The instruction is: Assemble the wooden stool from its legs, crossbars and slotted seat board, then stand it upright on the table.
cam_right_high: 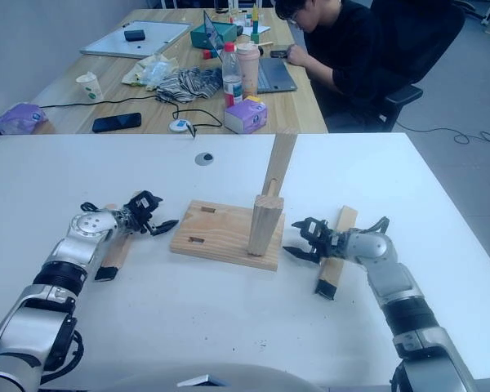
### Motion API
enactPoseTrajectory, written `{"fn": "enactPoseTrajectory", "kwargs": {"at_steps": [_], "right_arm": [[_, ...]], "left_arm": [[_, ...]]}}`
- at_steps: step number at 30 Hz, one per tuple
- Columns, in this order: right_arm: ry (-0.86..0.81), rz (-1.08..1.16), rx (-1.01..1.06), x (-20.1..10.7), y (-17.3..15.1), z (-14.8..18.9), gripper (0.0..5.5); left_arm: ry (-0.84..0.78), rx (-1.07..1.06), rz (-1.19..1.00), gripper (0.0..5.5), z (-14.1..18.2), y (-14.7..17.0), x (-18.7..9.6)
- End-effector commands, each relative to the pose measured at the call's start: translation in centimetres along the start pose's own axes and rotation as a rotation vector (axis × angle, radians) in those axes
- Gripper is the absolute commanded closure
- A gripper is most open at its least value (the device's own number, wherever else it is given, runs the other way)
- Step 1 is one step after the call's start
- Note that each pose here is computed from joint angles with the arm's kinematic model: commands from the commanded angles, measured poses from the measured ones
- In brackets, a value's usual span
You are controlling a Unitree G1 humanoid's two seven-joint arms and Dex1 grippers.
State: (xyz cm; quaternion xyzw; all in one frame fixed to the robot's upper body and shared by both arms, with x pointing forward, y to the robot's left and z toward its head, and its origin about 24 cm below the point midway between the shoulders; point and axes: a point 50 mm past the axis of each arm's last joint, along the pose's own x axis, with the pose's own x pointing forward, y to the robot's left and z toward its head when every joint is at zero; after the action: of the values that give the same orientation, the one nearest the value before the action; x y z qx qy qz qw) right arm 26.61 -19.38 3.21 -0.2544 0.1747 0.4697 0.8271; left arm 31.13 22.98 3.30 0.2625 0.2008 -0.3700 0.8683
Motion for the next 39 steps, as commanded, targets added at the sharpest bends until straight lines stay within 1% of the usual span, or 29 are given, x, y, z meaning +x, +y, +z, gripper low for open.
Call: {"fn": "enactPoseTrajectory", "kwargs": {"at_steps": [1, 2, 4, 6, 8, 10, 11, 13, 16, 18, 20, 22, 24, 26, 28, 30, 33, 36, 39], "right_arm": [[-0.073, -0.108, 0.064, 3.6, -1.1, 1.8, 2.18], [-0.096, -0.188, 0.087, 4.4, -2.1, 2.5, 2.18], [-0.109, -0.374, 0.123, 5.1, -4.5, 3.4, 2.18], [-0.111, -0.506, 0.149, 5.1, -6.2, 3.7, 2.18], [-0.075, -0.572, 0.133, 4.7, -7.0, 3.3, 2.18], [0.001, -0.625, 0.066, 3.4, -7.6, 2.1, 2.18], [0.044, -0.652, 0.027, 2.6, -8.0, 1.4, 2.18], [0.124, -0.699, -0.038, 0.8, -8.6, 0.3, 2.18], [0.162, -0.709, -0.072, -1.3, -8.7, -0.3, 2.18], [0.063, -0.624, -0.035, -2.2, -7.6, 0.8, 2.18], [0.003, -0.505, 0.036, -3.2, -5.8, 1.5, 2.18], [0.064, -0.388, 0.031, -4.2, -3.8, 1.2, 2.18], [0.122, -0.278, 0.024, -4.9, -1.7, 1.0, 2.18], [0.165, -0.202, 0.000, -5.0, -0.3, 1.0, 2.18], [0.171, -0.149, -0.021, -4.7, 0.7, 1.5, 2.18], [0.147, -0.084, -0.005, -3.9, 2.0, 2.1, 2.18], [0.122, -0.007, 0.019, -1.6, 3.7, 2.6, 2.18], [0.087, -0.048, 0.059, 1.5, 4.0, 3.2, 2.18], [0.051, -0.118, 0.092, 3.4, 3.7, 3.7, 2.18]], "left_arm": [[-0.002, 0.104, -0.286, 1.38, -0.4, -4.4, -0.8], [-0.007, 0.131, -0.360, 1.38, -0.2, -5.4, -1.6], [-0.018, 0.189, -0.528, 1.38, 0.9, -7.3, -3.1], [-0.028, 0.234, -0.675, 1.38, 2.0, -8.9, -4.6], [-0.072, 0.218, -0.759, 1.38, 3.6, -9.9, -5.6], [-0.104, 0.188, -0.751, 1.38, 4.8, -9.3, -6.3], [-0.107, 0.180, -0.713, 1.38, 5.1, -8.4, -6.4], [-0.119, 0.167, -0.622, 1.38, 5.6, -6.4, -6.7], [-0.204, 0.098, -0.431, 1.38, 6.7, -3.8, -6.3], [-0.257, 0.022, -0.263, 1.38, 7.0, -2.2, -5.3], [-0.230, -0.006, -0.148, 1.38, 6.1, -1.7, -4.0], [-0.172, 0.026, -0.100, 1.38, 4.8, -2.0, -2.7], [-0.130, 0.041, -0.100, 1.38, 3.5, -2.6, -1.5], [-0.103, 0.048, -0.111, 1.38, 2.3, -3.3, -0.8], [-0.086, 0.049, -0.120, 1.38, 1.4, -4.0, -0.3], [-0.082, 0.046, -0.137, 1.38, 0.9, -4.6, 0.3], [-0.096, 0.038, -0.178, 1.38, 0.9, -5.9, 1.1], [-0.106, 0.029, -0.209, 1.38, 0.9, -6.8, 1.3], [-0.127, 0.024, -0.200, 1.38, 1.7, -6.7, 1.8]]}}
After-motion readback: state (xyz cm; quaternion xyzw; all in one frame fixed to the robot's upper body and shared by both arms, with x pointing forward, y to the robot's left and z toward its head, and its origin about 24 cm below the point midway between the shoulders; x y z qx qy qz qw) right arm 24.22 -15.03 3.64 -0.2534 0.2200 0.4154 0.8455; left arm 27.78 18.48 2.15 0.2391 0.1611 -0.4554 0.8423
